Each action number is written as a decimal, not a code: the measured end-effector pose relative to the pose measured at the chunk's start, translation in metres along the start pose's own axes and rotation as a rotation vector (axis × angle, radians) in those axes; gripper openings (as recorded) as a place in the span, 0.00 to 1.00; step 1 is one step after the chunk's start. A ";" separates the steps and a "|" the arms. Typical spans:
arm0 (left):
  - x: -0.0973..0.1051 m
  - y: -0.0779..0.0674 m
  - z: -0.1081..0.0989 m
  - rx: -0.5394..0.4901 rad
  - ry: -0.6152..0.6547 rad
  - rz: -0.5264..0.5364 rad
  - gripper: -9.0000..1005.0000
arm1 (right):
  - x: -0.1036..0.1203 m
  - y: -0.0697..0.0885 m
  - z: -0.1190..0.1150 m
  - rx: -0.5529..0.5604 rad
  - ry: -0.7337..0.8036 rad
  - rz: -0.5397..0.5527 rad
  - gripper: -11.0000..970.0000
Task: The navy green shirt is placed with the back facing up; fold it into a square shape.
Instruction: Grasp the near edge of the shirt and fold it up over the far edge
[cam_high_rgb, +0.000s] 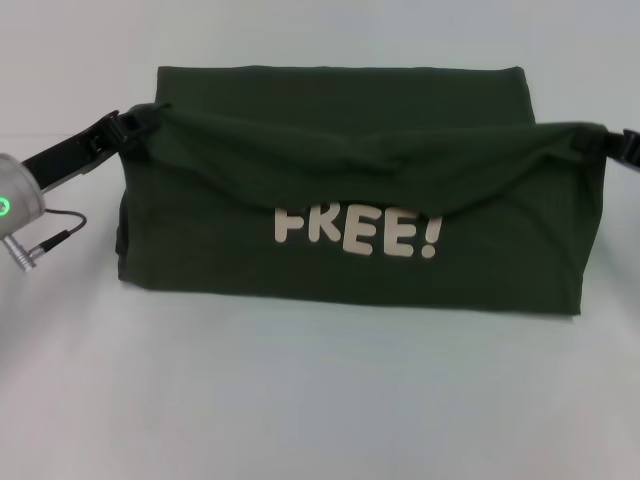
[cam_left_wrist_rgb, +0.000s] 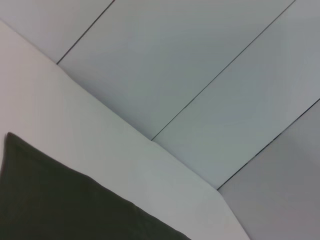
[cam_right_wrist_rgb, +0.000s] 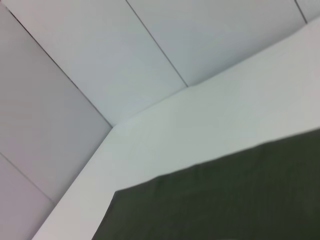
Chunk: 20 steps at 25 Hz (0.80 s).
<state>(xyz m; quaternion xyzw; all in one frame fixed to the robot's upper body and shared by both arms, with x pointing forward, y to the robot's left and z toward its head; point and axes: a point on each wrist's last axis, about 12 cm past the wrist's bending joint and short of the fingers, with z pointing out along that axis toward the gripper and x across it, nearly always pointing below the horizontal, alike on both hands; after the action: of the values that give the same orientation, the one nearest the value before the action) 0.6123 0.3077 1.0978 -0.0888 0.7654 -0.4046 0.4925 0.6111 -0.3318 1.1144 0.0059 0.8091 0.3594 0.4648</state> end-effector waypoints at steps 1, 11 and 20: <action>0.000 -0.002 0.003 -0.004 -0.002 0.013 0.04 | -0.005 0.001 0.003 0.006 -0.006 -0.016 0.06; 0.007 -0.005 0.020 -0.063 -0.018 0.064 0.05 | -0.009 0.008 0.030 0.092 0.031 -0.132 0.06; 0.007 0.000 0.020 -0.118 -0.065 0.056 0.06 | -0.006 0.012 0.039 0.111 0.034 -0.148 0.06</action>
<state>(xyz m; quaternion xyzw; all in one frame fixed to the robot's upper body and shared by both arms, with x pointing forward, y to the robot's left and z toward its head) 0.6254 0.2936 1.0891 -0.1091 0.7737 -0.3418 0.5222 0.6402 -0.3020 1.1140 -0.0345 0.8338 0.2789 0.4752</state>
